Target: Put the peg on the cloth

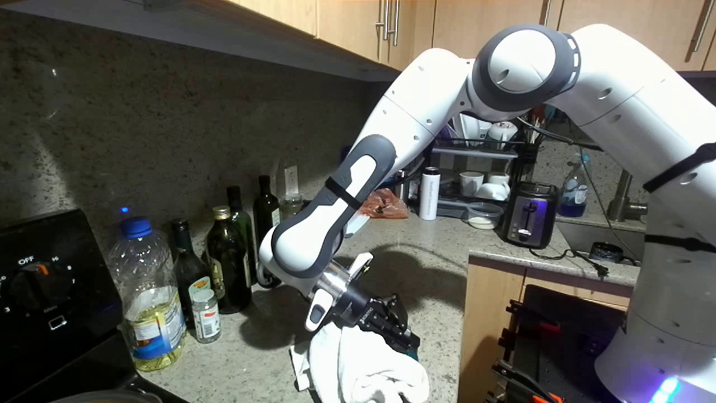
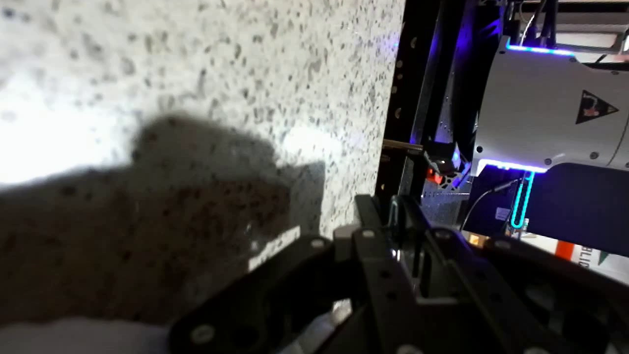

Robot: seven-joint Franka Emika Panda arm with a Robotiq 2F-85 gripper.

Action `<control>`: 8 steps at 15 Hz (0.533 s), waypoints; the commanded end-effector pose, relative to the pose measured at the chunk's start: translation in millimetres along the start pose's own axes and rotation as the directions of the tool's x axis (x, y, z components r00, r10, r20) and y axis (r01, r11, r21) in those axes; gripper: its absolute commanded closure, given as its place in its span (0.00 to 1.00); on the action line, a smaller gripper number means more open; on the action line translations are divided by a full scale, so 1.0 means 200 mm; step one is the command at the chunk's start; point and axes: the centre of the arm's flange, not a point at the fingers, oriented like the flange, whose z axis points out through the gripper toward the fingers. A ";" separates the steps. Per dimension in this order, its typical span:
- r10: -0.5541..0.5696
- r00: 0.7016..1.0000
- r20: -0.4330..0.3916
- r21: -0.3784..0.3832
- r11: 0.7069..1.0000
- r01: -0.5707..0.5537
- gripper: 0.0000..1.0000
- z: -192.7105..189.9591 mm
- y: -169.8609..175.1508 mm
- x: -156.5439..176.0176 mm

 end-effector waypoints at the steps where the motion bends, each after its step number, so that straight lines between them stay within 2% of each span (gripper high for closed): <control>1: 0.022 1.000 0.013 0.026 0.999 -0.022 0.96 -0.04 -0.04 0.03; 8: 0.026 0.999 0.024 0.040 0.999 -0.027 0.96 -0.06 -0.04 0.05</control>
